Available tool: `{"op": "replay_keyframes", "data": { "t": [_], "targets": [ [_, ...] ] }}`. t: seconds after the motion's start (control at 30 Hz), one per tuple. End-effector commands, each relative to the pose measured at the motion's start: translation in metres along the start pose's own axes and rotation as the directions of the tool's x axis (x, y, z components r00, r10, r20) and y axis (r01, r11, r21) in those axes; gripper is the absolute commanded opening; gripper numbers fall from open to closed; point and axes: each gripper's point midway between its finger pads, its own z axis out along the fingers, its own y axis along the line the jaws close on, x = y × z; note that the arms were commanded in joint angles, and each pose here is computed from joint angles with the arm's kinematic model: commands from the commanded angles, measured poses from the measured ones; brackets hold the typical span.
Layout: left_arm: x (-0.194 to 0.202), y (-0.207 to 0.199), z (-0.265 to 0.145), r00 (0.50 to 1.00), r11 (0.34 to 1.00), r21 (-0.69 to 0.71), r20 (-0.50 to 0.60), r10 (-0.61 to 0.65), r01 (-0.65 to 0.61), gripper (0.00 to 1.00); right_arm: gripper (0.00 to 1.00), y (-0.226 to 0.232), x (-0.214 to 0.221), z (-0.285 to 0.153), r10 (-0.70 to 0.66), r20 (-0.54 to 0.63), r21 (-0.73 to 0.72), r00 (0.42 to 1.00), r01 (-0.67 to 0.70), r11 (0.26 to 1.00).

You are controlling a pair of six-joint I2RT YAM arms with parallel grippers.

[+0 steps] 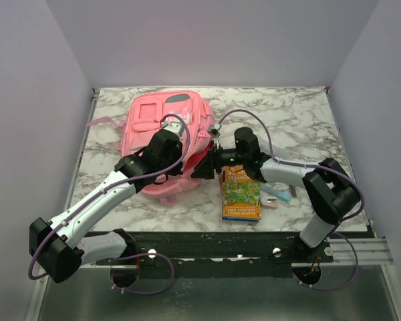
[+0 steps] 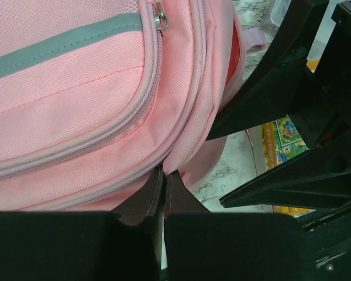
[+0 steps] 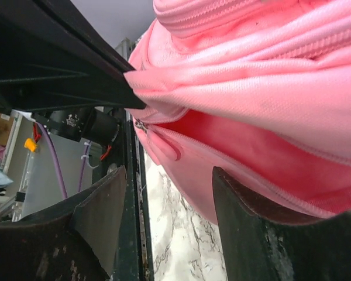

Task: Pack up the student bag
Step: Unzip the student bag at the center of the board.

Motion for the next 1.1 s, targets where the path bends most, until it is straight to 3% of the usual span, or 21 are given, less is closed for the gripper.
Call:
{"op": "replay_keyframes", "data": {
  "t": [0.0, 0.33, 0.63, 0.83, 1.07],
  "targets": [
    [-0.037, -0.025, -0.021, 0.992, 0.992, 0.122, 0.113, -0.060, 0.046, 0.00, 0.64, 0.015, -0.017, 0.011, -0.063, 0.050, -0.105, 0.997, 0.068, 0.992],
    [-0.048, -0.033, -0.025, 0.988, 0.987, 0.150, 0.137, -0.073, 0.052, 0.00, 0.55, 0.035, 0.002, 0.025, -0.061, 0.046, -0.234, 0.997, 0.070, 0.970],
    [-0.051, -0.037, -0.027, 0.986, 0.983, 0.169, 0.136, -0.095, 0.071, 0.00, 0.29, 0.043, 0.009, 0.028, -0.070, 0.071, -0.235, 0.995, 0.084, 0.968],
    [-0.052, -0.041, -0.028, 0.986, 0.979, 0.185, 0.127, -0.107, 0.083, 0.00, 0.34, 0.031, 0.007, 0.033, -0.096, 0.120, -0.128, 0.988, 0.111, 0.985],
    [-0.054, -0.043, -0.029, 0.983, 0.975, 0.193, 0.127, -0.134, 0.108, 0.00, 0.42, 0.011, 0.008, 0.038, -0.166, 0.167, 0.133, 0.972, 0.145, 0.980]
  ]
}}
